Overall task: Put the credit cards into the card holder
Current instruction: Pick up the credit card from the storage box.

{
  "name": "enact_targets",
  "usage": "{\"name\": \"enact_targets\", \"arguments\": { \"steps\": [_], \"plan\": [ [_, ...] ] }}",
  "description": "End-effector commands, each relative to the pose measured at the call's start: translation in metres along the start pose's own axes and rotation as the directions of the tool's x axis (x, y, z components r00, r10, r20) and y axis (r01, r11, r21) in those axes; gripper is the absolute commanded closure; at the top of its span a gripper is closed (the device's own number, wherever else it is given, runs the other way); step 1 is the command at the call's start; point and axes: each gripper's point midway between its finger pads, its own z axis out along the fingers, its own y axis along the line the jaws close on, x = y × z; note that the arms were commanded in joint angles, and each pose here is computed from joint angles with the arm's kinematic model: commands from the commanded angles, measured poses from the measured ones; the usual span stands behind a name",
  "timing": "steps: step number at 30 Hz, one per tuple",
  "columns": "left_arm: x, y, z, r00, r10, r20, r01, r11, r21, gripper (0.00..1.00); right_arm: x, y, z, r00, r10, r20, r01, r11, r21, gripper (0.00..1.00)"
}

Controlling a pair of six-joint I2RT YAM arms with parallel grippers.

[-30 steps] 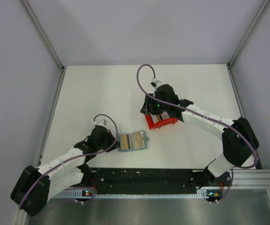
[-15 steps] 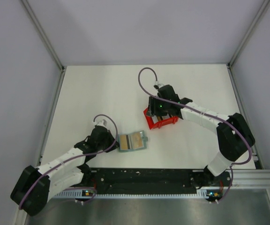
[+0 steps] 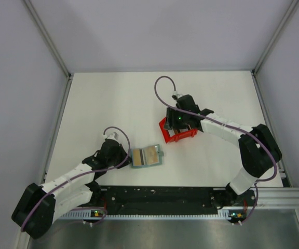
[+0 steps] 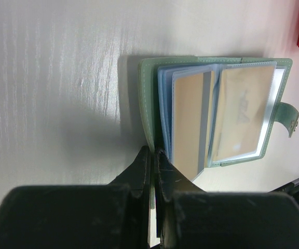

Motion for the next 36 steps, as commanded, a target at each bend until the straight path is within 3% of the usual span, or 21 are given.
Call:
{"name": "enact_targets", "arguments": {
  "steps": [1,4,10,21,36],
  "plan": [
    [-0.011,-0.009,-0.001,0.999,0.020,0.034,-0.021,1.000,0.014,1.00,0.008,-0.021,0.004,1.000,0.009,-0.002,-0.009,0.997,0.082,0.49],
    [-0.010,-0.009,-0.001,0.999,0.019,0.033,-0.019,1.000,0.017,1.00,0.004,-0.022,0.000,1.000,0.014,0.010,-0.015,0.997,0.080,0.49],
    [-0.011,-0.010,0.000,0.999,0.016,0.036,-0.016,1.000,0.018,1.00,-0.015,0.009,-0.016,0.998,0.000,0.066,0.004,0.998,-0.057,0.49],
    [-0.011,-0.010,0.000,0.999,0.018,0.032,-0.018,1.000,0.019,1.00,-0.016,0.022,-0.025,0.996,-0.013,0.088,0.023,0.993,-0.119,0.49],
    [-0.011,-0.012,0.000,0.999,0.020,0.031,-0.020,0.999,0.027,1.00,0.002,0.004,0.003,1.000,0.017,0.014,-0.016,0.998,-0.055,0.49]
  ]
}}
